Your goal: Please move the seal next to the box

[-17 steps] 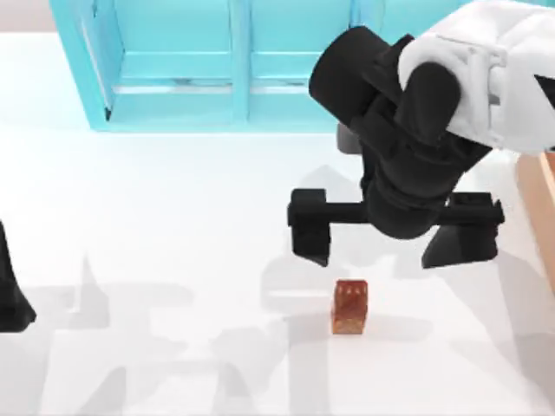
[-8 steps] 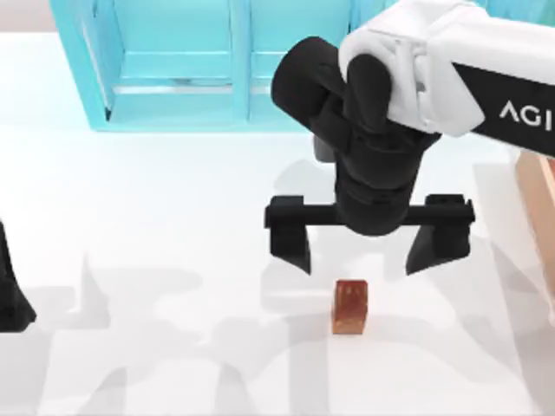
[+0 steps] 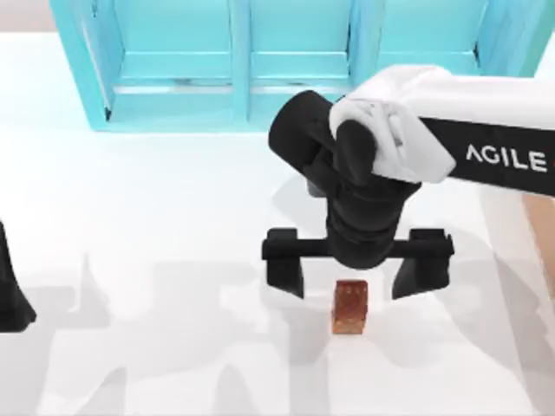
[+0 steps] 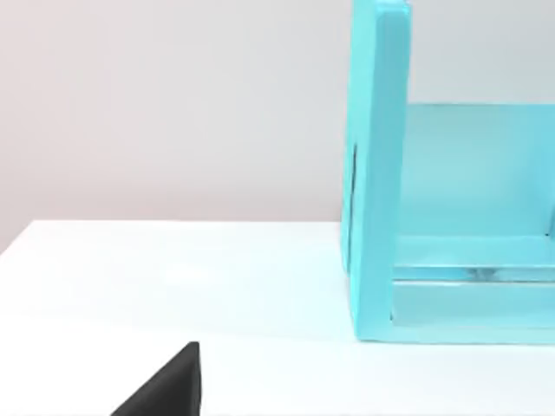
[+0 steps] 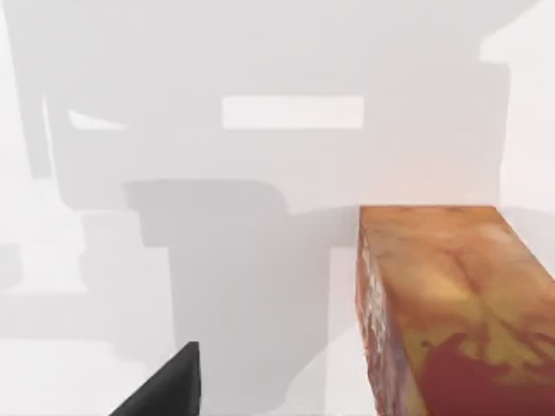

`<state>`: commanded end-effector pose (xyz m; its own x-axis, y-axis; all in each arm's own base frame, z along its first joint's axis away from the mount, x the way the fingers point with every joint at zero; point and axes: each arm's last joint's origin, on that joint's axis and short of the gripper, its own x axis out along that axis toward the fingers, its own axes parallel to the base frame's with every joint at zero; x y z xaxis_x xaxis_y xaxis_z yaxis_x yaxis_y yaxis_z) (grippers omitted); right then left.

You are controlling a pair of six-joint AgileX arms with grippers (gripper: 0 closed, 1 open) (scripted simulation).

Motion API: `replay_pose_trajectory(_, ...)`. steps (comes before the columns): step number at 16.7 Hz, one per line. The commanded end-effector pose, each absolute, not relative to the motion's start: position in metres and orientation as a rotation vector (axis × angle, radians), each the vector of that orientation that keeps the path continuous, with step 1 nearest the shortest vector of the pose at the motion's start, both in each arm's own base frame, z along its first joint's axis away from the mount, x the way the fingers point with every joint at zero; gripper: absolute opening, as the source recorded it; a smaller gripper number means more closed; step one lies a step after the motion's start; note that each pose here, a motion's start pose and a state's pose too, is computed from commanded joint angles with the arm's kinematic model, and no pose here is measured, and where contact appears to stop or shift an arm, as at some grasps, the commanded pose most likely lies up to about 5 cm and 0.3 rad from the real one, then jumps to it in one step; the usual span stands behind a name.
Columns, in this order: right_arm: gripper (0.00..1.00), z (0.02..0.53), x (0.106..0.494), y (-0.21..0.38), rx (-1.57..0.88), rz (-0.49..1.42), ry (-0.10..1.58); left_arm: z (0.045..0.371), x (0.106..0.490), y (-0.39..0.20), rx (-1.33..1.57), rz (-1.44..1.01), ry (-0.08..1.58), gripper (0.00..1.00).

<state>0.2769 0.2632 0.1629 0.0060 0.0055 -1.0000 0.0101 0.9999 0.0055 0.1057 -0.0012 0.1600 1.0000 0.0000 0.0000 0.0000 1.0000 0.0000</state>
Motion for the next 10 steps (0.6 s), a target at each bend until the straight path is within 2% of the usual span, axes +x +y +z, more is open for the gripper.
replay_pose_trajectory(4,1.00,0.124,0.274,0.261,0.009,-0.007,1.569,0.160,0.106,-0.001,0.000,0.000,0.000,1.00)
replay_pose_trajectory(8,1.00,0.122,0.273,0.261,0.008,-0.008,1.571,0.160,0.106,-0.001,0.000,0.000,0.000,1.00)
replay_pose_trajectory(10,0.85,0.122,0.273,0.261,0.008,-0.008,1.571,0.160,0.106,-0.001,0.000,0.000,0.000,1.00)
